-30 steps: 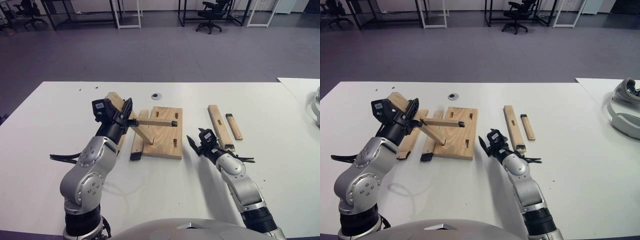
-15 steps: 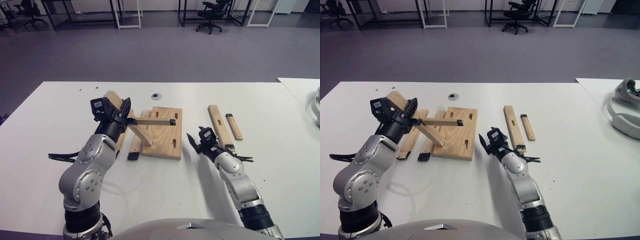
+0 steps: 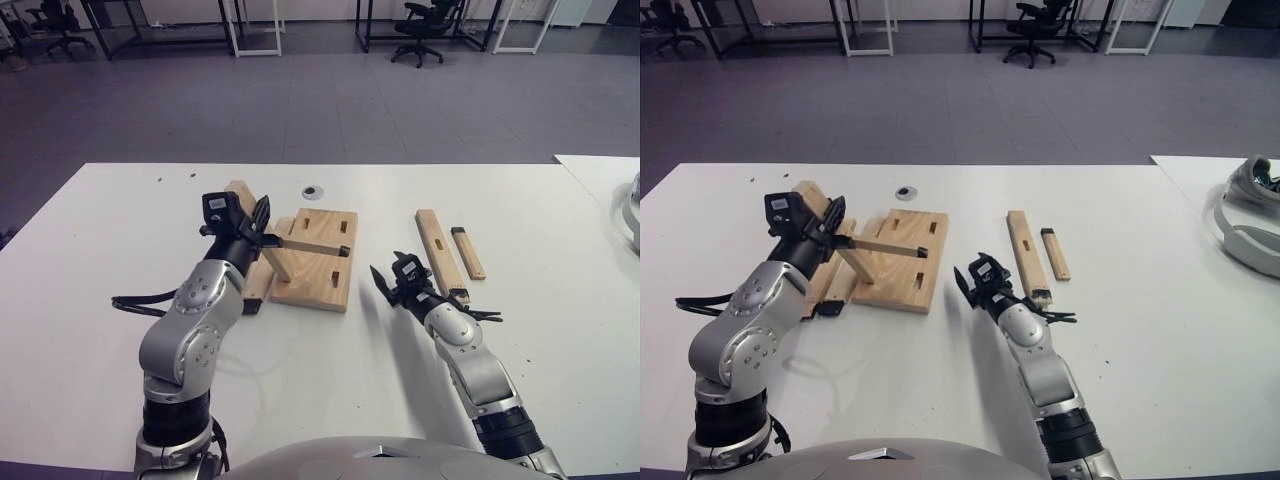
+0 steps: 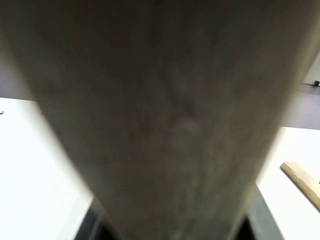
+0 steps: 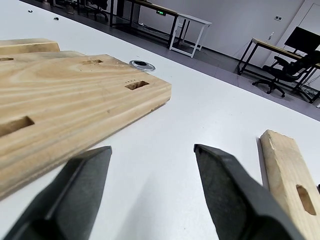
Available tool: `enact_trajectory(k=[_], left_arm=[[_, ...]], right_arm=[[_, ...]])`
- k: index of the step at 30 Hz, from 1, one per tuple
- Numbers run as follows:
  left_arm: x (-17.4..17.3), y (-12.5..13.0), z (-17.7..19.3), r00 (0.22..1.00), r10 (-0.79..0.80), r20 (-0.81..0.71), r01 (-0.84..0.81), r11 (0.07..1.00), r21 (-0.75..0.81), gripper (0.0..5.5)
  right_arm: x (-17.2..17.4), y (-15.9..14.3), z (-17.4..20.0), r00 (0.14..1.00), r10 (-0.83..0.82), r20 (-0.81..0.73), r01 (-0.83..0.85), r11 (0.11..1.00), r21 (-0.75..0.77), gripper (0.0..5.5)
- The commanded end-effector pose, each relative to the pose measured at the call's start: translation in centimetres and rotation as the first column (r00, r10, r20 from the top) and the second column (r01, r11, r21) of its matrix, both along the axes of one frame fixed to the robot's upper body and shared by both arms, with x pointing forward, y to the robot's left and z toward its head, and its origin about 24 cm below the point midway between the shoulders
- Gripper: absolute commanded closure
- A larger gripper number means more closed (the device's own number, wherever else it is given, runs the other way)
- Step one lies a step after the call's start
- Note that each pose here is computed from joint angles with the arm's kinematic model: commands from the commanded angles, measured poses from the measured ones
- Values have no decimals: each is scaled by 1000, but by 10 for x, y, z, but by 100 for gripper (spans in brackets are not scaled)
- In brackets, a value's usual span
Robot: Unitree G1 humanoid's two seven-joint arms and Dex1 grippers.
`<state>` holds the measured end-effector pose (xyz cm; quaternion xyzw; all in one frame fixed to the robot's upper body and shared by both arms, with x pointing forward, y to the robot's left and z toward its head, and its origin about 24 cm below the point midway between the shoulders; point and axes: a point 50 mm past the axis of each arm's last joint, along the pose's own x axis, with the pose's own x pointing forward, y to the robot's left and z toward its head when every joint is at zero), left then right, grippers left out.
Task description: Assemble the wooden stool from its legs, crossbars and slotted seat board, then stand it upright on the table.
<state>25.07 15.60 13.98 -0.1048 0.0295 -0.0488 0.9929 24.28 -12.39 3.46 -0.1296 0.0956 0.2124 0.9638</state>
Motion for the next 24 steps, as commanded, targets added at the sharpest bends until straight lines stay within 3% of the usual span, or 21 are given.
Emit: enact_trajectory(k=[1, 7, 16, 17, 24], left_arm=[[-2, 3, -23, 992, -26, -121, 33, 998, 56, 449], [-3, -22, -34, 976, -150, -155, 172, 976, 135, 449], [6, -24, 15, 985, -140, 97, 141, 990, -7, 449], [5, -26, 18, 981, -155, 115, 158, 987, -21, 412], [-1, -37, 37, 938, -270, 216, 305, 941, -145, 308]], right_arm=[[1, 1, 1, 1000, 2, 7, -2, 1000, -5, 242], [1, 1, 1, 1000, 10, 6, -10, 1000, -13, 242], [3, 2, 1, 1000, 12, 11, -12, 1000, -19, 242], [4, 2, 1, 1000, 10, 12, -10, 1000, -18, 242], [7, 3, 0, 1000, 7, 17, -6, 1000, -15, 242]])
